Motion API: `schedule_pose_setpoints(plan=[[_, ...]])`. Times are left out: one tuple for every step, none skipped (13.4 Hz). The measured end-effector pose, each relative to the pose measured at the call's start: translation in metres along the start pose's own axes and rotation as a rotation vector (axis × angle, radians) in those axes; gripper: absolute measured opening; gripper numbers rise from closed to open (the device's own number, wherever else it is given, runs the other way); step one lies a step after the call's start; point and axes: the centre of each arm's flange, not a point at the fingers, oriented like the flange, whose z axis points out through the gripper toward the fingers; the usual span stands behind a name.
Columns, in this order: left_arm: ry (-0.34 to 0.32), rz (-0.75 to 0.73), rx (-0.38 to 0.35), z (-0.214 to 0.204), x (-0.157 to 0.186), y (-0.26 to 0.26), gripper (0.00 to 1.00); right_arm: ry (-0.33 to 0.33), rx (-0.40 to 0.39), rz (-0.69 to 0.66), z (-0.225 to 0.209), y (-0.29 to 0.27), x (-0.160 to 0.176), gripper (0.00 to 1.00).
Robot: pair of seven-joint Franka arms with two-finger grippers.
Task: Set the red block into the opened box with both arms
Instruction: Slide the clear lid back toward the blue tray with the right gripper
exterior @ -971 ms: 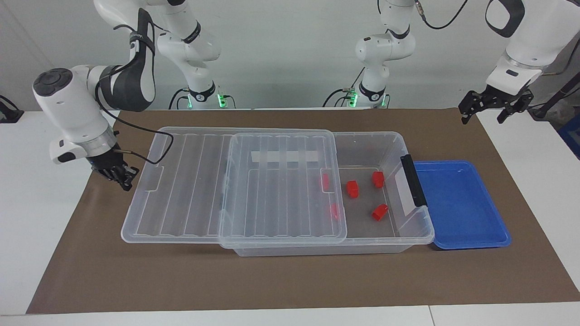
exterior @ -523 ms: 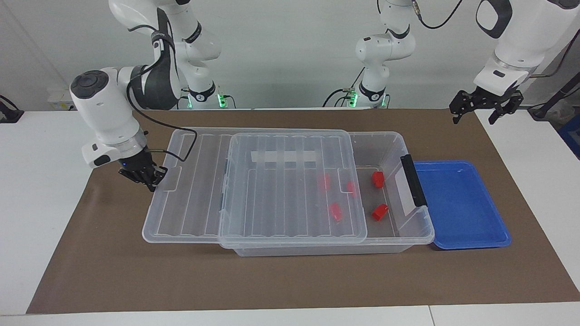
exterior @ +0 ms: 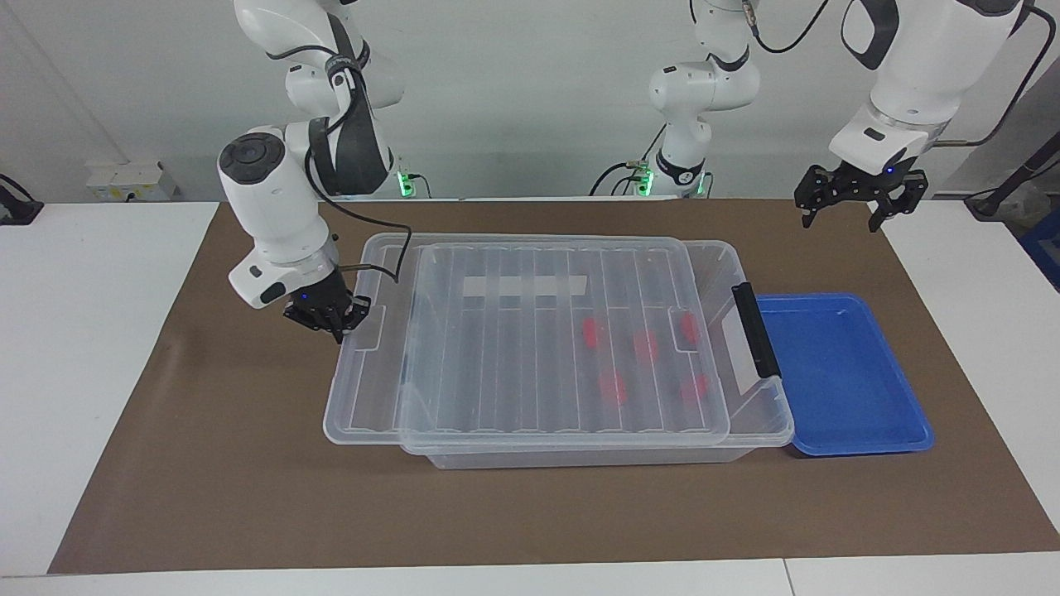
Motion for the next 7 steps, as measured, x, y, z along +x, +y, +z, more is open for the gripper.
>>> schedule_pose_setpoints(plan=[[0.006, -0.004, -0.022, 0.000, 0.000, 0.000, 1.00, 0.000, 0.001, -0.009, 0.001, -0.006, -0.001, 0.01], [0.018, -0.010, -0.057, 0.000, 0.001, 0.001, 1.00, 0.004, 0.002, -0.017, 0.002, -0.010, -0.002, 0.01], [0.028, -0.018, -0.086, -0.001, 0.001, 0.000, 1.00, 0.013, 0.004, -0.024, 0.002, -0.015, -0.002, 0.01], [0.031, -0.022, -0.097, -0.001, 0.001, -0.001, 1.00, 0.019, 0.006, -0.034, 0.001, -0.021, -0.003, 0.01], [0.033, -0.023, -0.101, -0.001, 0.001, -0.001, 1.00, 0.027, 0.009, -0.048, 0.001, -0.030, -0.004, 0.01], [0.033, -0.023, -0.102, -0.001, 0.001, 0.000, 1.00, 0.031, 0.011, -0.060, 0.002, -0.037, -0.006, 0.01], [0.034, -0.022, -0.102, -0.001, 0.001, 0.000, 1.00, 0.034, 0.012, -0.068, 0.003, -0.042, -0.006, 0.01]])
